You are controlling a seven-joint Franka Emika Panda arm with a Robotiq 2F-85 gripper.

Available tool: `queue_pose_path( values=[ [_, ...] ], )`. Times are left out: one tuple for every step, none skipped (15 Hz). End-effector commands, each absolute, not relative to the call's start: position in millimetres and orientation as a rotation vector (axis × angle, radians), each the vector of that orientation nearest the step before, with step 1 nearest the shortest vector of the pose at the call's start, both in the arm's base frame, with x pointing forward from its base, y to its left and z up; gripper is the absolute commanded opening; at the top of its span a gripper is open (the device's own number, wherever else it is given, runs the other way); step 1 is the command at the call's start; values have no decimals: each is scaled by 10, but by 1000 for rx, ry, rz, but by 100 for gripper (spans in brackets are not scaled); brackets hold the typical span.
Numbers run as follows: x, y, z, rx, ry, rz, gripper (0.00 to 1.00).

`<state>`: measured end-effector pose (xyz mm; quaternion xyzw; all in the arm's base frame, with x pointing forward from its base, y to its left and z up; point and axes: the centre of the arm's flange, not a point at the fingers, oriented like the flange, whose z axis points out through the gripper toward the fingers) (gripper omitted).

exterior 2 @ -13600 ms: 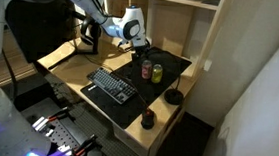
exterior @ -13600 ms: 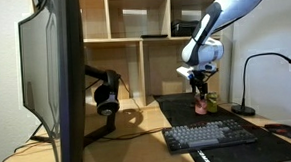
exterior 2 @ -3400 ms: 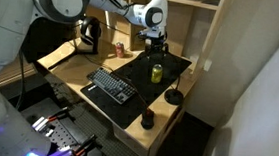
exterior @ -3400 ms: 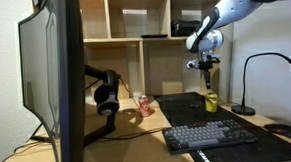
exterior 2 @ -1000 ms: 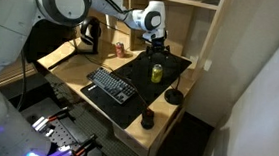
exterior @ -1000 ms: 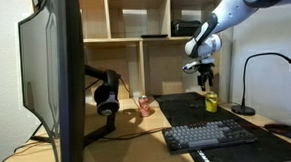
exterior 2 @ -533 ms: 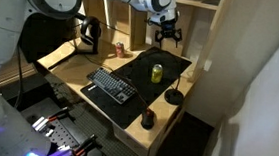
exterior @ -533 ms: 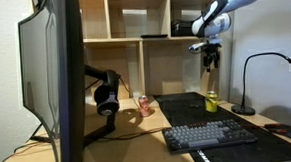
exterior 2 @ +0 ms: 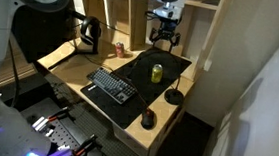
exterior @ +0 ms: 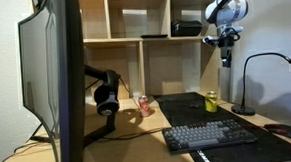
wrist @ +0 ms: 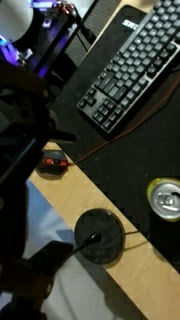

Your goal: Pick the two bottles and move them to the left on the desk, then turn on the desk lamp

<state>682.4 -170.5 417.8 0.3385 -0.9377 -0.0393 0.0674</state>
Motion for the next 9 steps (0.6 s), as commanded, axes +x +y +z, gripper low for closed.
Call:
queue_pose_path(
  values=[
    [6432,-1604,3989,1170,-2711,-337,100],
    [6365,-1519,3877,1208,-2700,-352,100],
    [6339,-1435,3762,1222,-2682,-369,100],
    [6310,-1364,3650,1239,-2674,-367,100],
    [6312,-1315,3518,1225,-2683,-312,100],
    [6349,-1304,3385,1193,-2722,-249,100],
    [6398,-1307,3264,1142,-2768,-193,100],
    [6590,-1373,3465,1180,-2716,-268,100],
    [6592,-1345,3360,1165,-2738,-241,100]
  ],
)
